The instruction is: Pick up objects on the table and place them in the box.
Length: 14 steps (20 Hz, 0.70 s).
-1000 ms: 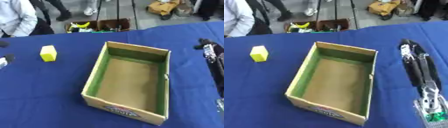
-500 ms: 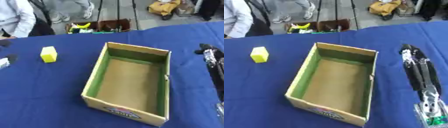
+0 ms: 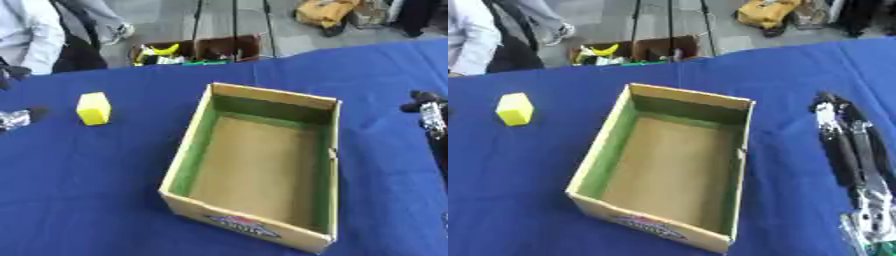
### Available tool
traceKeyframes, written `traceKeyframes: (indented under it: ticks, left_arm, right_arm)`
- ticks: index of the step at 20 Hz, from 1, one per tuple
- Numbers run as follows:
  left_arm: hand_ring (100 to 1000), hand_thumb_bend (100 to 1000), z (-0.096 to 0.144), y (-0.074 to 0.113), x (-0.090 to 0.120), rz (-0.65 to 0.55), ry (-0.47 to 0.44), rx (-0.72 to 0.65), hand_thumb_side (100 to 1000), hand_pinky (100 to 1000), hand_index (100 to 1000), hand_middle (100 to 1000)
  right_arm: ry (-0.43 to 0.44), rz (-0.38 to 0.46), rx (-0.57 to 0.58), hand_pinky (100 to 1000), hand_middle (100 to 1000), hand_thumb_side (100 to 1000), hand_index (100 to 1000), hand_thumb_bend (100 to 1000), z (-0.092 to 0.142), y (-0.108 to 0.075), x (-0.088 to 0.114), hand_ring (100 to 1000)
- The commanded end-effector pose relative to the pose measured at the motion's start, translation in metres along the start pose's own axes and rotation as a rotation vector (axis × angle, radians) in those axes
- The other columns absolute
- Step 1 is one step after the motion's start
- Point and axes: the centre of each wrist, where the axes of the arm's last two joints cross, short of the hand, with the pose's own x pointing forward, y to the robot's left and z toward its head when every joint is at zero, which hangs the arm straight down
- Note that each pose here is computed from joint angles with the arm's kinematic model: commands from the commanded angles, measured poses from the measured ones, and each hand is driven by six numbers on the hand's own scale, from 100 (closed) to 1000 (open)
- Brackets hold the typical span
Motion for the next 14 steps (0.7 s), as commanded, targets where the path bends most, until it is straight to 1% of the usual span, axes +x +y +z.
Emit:
traceKeyframes:
  ticks: [1, 4, 7, 11, 13, 14]
  left_arm:
    - [825, 532, -0.003, 0.012, -0.009, -0.049, -0.005, 0.003, 825, 591, 990, 883]
    - [831, 530, -0.012, 0.013, -0.013, -0.073, -0.018, -0.026, 802, 610, 1000, 904]
    - [837, 553, -0.021, 0.013, -0.019, -0.081, -0.016, -0.068, 781, 625, 1000, 915]
    - [843, 626, -0.033, 0.013, -0.024, -0.091, -0.005, -0.123, 730, 651, 1000, 925]
    - [844, 644, -0.038, 0.012, -0.025, -0.094, -0.007, -0.152, 701, 653, 1000, 923]
    - [842, 639, -0.041, 0.013, -0.026, -0.094, -0.008, -0.163, 685, 657, 1000, 919]
  right_arm:
    - [-0.023, 0.010, -0.008, 930, 719, 990, 879, 100, -0.003, -0.007, 0.005, 1000]
    - [-0.027, 0.012, -0.003, 930, 719, 989, 879, 100, -0.003, -0.007, 0.006, 1000]
    - [-0.028, 0.016, 0.002, 930, 720, 988, 876, 100, -0.004, -0.007, 0.006, 1000]
    - [-0.034, 0.021, 0.006, 929, 720, 987, 875, 100, -0.005, -0.008, 0.007, 1000]
    - [-0.040, 0.023, 0.008, 929, 720, 988, 875, 100, -0.006, -0.009, 0.009, 1000]
    - [-0.043, 0.024, 0.009, 929, 720, 987, 875, 100, -0.006, -0.009, 0.010, 1000]
